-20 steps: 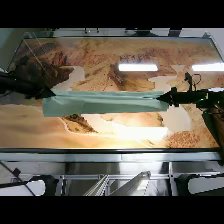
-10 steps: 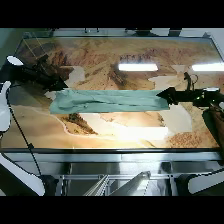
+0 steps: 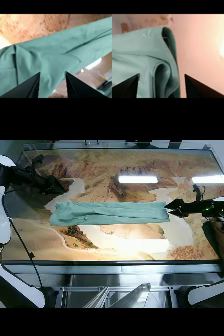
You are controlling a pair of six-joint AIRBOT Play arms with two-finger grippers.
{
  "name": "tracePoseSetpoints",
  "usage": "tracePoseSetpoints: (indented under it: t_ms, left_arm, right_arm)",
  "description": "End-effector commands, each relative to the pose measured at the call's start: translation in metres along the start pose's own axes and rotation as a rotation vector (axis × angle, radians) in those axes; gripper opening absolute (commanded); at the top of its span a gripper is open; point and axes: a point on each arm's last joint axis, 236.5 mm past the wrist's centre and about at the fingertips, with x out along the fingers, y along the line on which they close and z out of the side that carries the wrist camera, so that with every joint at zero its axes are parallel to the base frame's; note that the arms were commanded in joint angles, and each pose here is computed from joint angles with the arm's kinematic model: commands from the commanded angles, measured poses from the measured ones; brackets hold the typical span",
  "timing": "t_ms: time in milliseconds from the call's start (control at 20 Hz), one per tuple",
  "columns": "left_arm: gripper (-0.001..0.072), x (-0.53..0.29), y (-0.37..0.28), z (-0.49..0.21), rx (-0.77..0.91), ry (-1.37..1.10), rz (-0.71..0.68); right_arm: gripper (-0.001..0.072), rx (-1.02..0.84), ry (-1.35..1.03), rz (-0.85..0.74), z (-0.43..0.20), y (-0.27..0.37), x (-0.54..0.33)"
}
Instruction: Fold the shirts.
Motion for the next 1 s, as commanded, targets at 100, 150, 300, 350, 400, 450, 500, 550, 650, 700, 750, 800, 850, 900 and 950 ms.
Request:
tracePoseSetpoints:
  t_ms: [100,150,300,350,400,450,500,550,650,700,750,800,850,900,950]
  left_arm:
    - [0.0339,0.049,-0.064,-0.022,0.030,0.098,-0.137]
    - [0.0338,0.064,-0.074,-0.028,0.043,0.122,-0.139]
    - [0.0192,0.111,-0.103,-0.040,0.112,0.155,-0.122]
    - [0.0127,0.127,-0.114,-0.043,0.134,0.153,-0.118]
    - [0.0107,0.144,-0.119,-0.043,0.158,0.140,-0.088]
    - [0.0107,0.162,-0.124,-0.042,0.197,0.117,-0.041]
    - [0.0107,0.181,-0.133,-0.043,0.233,0.101,-0.008]
    - [0.0106,0.198,-0.147,-0.048,0.259,0.102,-0.005]
    - [0.0032,0.233,-0.176,-0.066,0.306,0.161,-0.024]
    - [0.0014,0.250,-0.187,-0.076,0.314,0.198,-0.033]
    - [0.0014,0.265,-0.196,-0.082,0.318,0.227,-0.041]
    - [0.0013,0.277,-0.203,-0.087,0.320,0.247,-0.046]
    - [0.0014,0.288,-0.208,-0.091,0.320,0.266,-0.051]
    - [0.0014,0.297,-0.212,-0.096,0.308,0.292,-0.060]
    - [0.0014,0.303,-0.215,-0.102,0.308,0.315,-0.065]
  right_arm:
    - [0.0088,0.005,0.138,0.014,-0.032,0.021,0.050]
    - [0.0017,0.002,0.142,0.016,-0.033,0.024,0.051]
    - [0.0016,-0.016,0.146,0.044,-0.029,0.037,0.029]
    - [0.0016,-0.018,0.139,0.048,-0.026,0.041,0.016]
    - [0.0016,-0.023,0.125,0.062,-0.022,0.050,-0.001]
    - [0.0017,-0.038,0.110,0.081,-0.019,0.062,-0.018]
    - [0.0016,-0.061,0.094,0.099,-0.018,0.076,-0.033]
    - [0.0016,-0.089,0.073,0.117,-0.016,0.093,-0.047]
    - [0.0016,-0.154,0.015,0.170,-0.013,0.134,-0.074]
    - [0.0017,-0.192,-0.008,0.207,-0.014,0.159,-0.086]
    - [0.0016,-0.231,-0.021,0.243,-0.019,0.184,-0.095]
    - [0.0016,-0.268,-0.029,0.275,-0.024,0.206,-0.102]
    - [0.0016,-0.308,-0.043,0.297,-0.029,0.227,-0.106]
    - [0.0016,-0.339,-0.048,0.314,-0.035,0.244,-0.107]
    - [0.0016,-0.367,-0.043,0.337,-0.042,0.261,-0.106]
